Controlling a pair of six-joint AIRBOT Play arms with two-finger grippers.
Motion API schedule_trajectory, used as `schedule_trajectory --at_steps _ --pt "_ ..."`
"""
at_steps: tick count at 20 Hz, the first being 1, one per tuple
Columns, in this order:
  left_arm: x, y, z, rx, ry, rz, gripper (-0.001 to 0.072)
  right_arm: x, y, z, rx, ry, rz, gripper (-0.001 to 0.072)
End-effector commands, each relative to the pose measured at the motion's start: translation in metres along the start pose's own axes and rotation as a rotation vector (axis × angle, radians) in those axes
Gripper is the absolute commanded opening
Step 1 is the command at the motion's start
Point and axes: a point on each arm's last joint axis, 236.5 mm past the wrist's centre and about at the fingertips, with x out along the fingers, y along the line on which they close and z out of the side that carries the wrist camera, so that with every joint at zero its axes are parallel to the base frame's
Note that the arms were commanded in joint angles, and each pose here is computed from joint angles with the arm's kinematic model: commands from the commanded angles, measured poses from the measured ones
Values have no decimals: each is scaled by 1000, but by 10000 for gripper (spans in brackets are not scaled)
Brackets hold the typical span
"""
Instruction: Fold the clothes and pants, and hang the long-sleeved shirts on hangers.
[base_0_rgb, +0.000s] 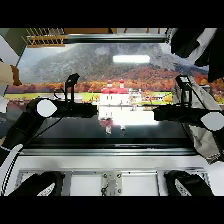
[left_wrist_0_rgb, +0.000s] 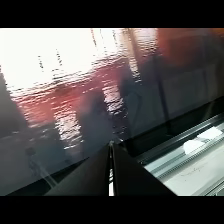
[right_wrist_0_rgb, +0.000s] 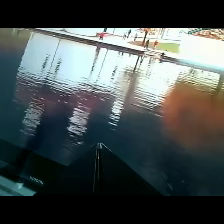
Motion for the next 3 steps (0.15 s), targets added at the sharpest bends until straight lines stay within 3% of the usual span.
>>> schedule_trajectory --at_steps 1,3 --pt "0 0 0 0 -1 0 13 0 0 0 1 2 1 7" --pt "0 0 0 0 -1 0 14 0 0 0 0 2 1 8"
